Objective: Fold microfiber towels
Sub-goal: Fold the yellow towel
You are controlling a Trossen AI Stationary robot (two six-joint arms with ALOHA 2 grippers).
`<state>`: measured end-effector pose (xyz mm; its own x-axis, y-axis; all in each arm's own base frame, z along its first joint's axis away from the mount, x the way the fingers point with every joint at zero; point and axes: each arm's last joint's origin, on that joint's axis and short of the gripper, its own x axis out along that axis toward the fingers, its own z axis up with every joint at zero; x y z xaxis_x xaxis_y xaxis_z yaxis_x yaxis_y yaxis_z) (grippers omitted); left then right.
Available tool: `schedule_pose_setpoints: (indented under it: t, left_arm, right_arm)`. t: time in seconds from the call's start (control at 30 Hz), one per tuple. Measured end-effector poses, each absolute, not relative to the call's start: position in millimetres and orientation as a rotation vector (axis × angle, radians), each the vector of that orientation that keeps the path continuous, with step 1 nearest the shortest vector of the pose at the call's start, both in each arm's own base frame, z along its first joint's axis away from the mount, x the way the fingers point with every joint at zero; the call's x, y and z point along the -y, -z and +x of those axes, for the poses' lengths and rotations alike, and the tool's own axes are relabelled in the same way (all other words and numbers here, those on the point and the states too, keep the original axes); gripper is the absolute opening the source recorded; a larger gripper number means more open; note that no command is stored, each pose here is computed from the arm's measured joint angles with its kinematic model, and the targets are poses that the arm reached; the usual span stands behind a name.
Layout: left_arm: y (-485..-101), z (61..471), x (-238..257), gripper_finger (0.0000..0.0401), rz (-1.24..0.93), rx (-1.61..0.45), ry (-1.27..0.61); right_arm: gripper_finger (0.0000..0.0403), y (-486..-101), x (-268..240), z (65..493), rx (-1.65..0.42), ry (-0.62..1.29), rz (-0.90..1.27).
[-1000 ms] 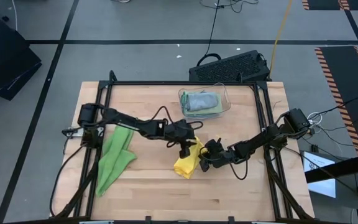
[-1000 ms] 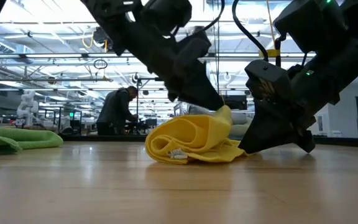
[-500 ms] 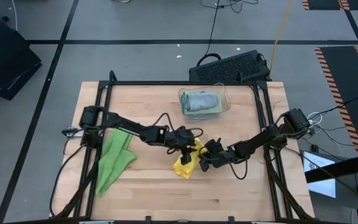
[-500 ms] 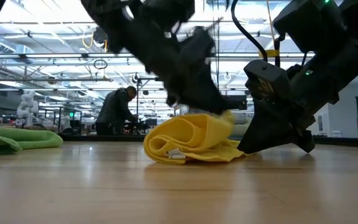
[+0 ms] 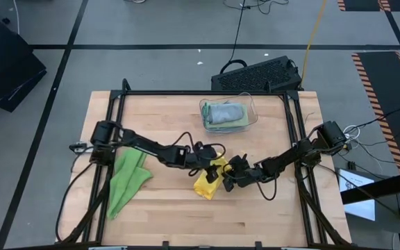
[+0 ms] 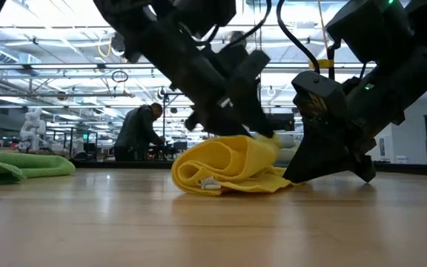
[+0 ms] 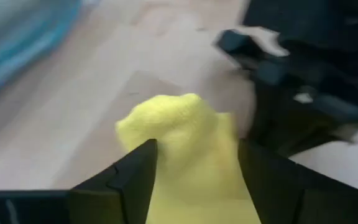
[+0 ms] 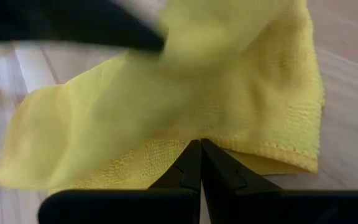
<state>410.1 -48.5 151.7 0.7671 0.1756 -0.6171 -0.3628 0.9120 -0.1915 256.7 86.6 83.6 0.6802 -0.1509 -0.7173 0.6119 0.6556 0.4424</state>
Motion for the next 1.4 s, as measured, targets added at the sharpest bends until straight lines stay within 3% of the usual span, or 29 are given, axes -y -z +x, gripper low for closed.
schedule_pose_setpoints:
  t: [0.17,0.27,0.43,0.5,0.7,0.9,1.2,1.4]
  left_arm:
    - [-125.8,416.9,49.0,0.0212,-0.369,-0.673,-0.225]
    - [-124.4,418.6,49.7,0.0158,-0.366,-0.661,-0.2]
    - [-129.3,421.9,53.5,0.0034,-0.307,-0.643,-0.037]
    - [-130.2,422.5,54.6,0.001,-0.305,-0.639,0.006]
    - [-131.8,421.0,53.6,0.0033,-0.361,-0.659,0.002]
    - [-175.0,410.9,58.1,0.0046,-0.385,-0.594,-0.02]
    - [-197.4,378.0,78.1,0.0047,-0.389,-0.759,-0.135]
    - [-210.7,362.7,87.4,0.0047,-0.655,-0.842,-0.149]
  right_arm:
    - [0.0,-83.5,-86.5,256.6,-0.698,0.475,0.734]
    - [0.0,-83.2,-86.6,256.1,-0.705,0.475,0.731]
    - [0.0,-83.5,-86.6,256.7,-0.697,0.476,0.736]
    - [0.0,-83.6,-86.4,256.8,-0.689,0.482,0.731]
    - [0.0,-89.4,-86.0,256.2,-0.67,0.482,0.744]
    - [0.0018,-103.8,-83.7,248.9,-0.692,0.48,0.746]
    - [0.0133,-138.0,-67.7,237.6,-0.744,0.455,0.866]
    - [0.0206,-151.3,-32.3,229.9,-0.796,0.55,1.109]
